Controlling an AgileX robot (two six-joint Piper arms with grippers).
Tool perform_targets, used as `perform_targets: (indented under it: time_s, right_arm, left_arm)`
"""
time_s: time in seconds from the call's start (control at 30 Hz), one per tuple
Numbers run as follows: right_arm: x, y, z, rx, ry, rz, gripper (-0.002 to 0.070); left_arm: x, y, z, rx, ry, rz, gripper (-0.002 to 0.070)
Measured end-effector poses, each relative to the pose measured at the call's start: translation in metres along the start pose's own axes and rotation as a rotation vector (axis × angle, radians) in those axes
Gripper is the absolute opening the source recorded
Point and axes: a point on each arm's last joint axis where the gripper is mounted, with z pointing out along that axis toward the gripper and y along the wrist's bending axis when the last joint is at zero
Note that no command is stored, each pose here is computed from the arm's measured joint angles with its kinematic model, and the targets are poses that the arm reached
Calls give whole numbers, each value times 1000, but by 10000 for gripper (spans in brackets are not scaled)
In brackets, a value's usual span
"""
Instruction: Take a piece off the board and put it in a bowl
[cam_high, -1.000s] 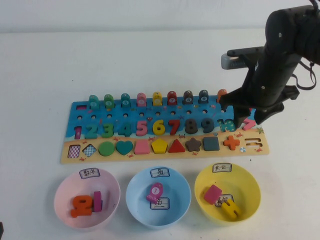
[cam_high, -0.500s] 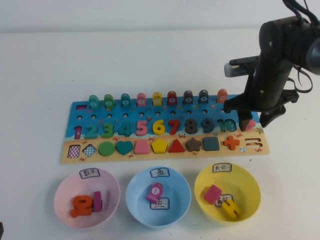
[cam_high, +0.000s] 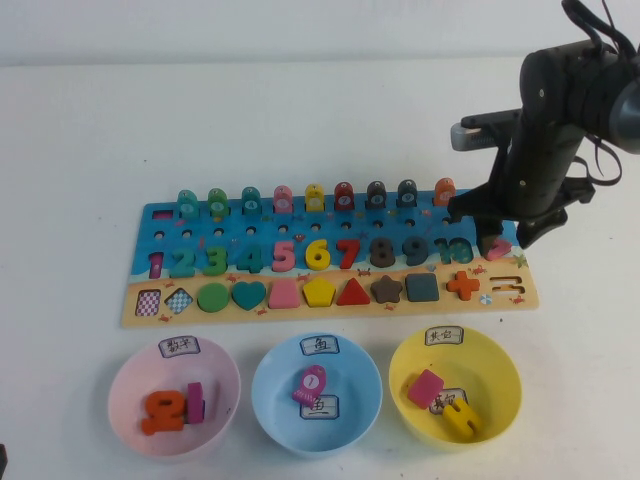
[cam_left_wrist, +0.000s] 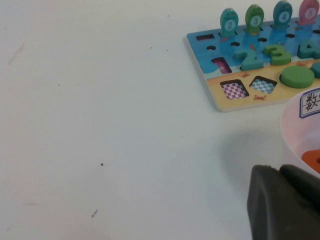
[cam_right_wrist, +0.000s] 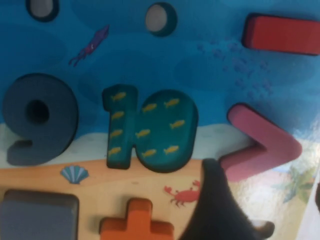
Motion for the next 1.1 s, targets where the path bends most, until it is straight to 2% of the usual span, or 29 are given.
perform_targets:
  time_s: [0.87, 1.1]
  right_arm:
    - [-6, 0, 16, -10, -26, 6, 365]
    - [-6, -1, 16, -10, -28, 8, 314]
  left_arm:
    - [0, 0, 0, 0, 0, 0, -3]
    - [0, 0, 0, 0, 0, 0, -3]
